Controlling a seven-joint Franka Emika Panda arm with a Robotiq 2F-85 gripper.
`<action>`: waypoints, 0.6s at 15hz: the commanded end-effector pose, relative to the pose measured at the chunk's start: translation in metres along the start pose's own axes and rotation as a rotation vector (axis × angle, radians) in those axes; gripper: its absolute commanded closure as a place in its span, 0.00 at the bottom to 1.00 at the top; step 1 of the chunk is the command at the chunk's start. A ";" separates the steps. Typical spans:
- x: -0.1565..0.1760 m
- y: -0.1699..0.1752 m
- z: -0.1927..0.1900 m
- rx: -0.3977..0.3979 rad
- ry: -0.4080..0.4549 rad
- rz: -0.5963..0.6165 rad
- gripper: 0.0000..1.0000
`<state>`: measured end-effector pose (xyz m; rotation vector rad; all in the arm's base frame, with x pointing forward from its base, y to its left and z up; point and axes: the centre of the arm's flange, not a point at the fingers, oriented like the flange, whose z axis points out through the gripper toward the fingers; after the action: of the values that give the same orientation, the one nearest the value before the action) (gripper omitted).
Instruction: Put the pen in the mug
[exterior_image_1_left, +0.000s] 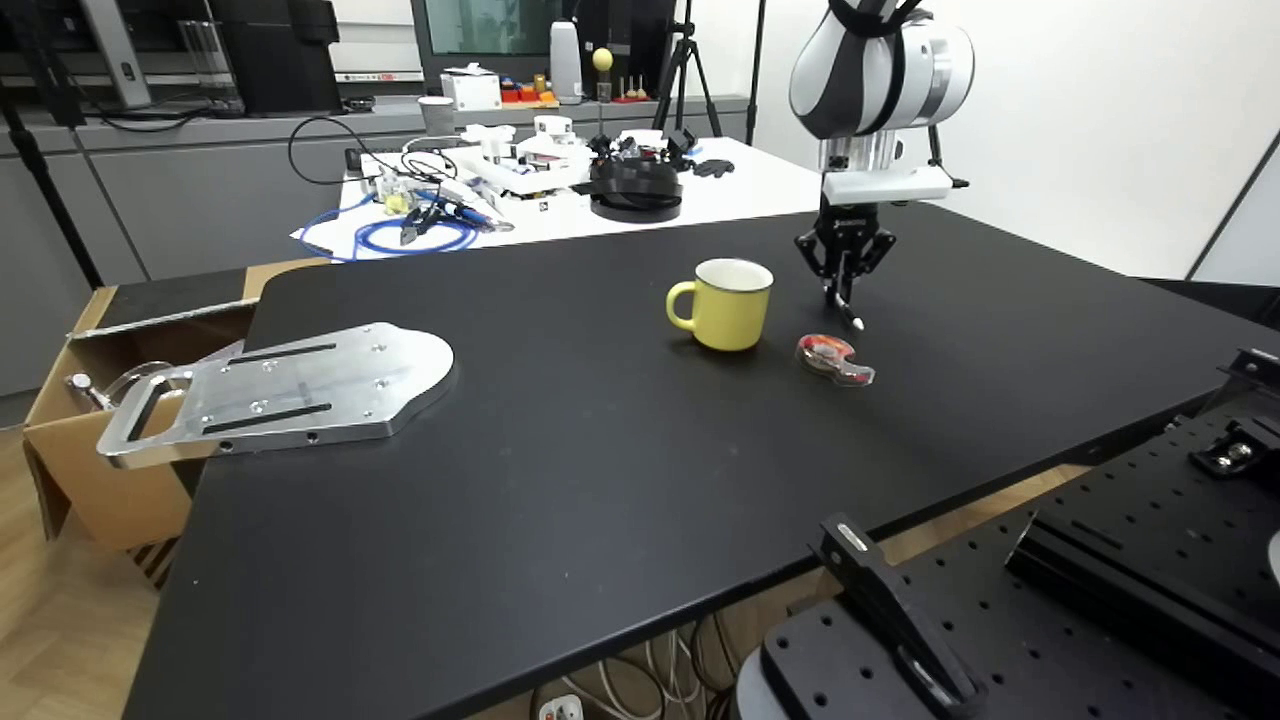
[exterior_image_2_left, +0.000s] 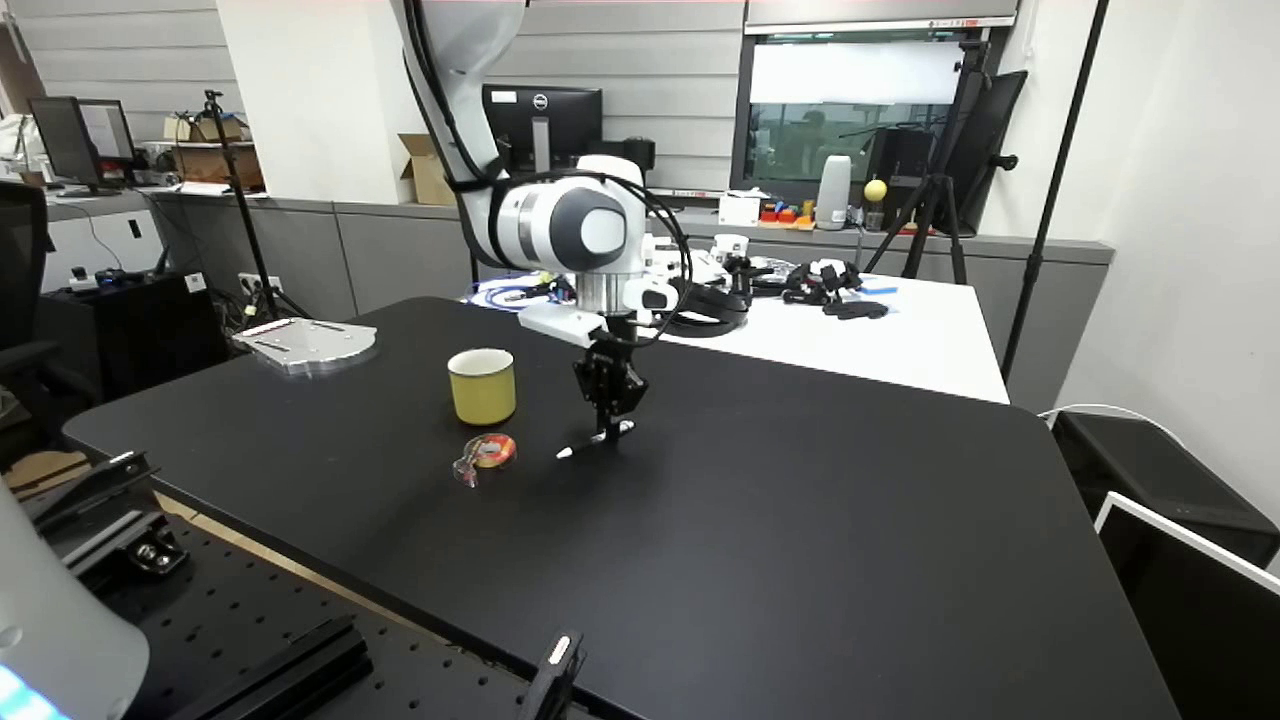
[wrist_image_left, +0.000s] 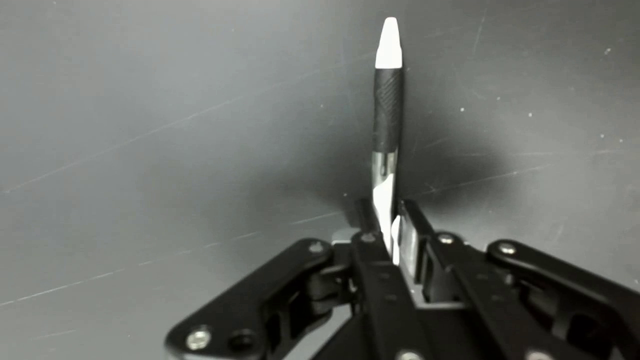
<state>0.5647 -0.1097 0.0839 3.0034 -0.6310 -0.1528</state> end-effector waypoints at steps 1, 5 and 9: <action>0.008 -0.003 -0.026 0.007 0.000 0.054 0.96; 0.012 -0.011 -0.056 0.009 0.016 0.057 0.96; 0.011 -0.023 -0.081 -0.002 0.006 0.056 0.96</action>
<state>0.5883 -0.0988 0.1384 3.0077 -0.6660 -0.1218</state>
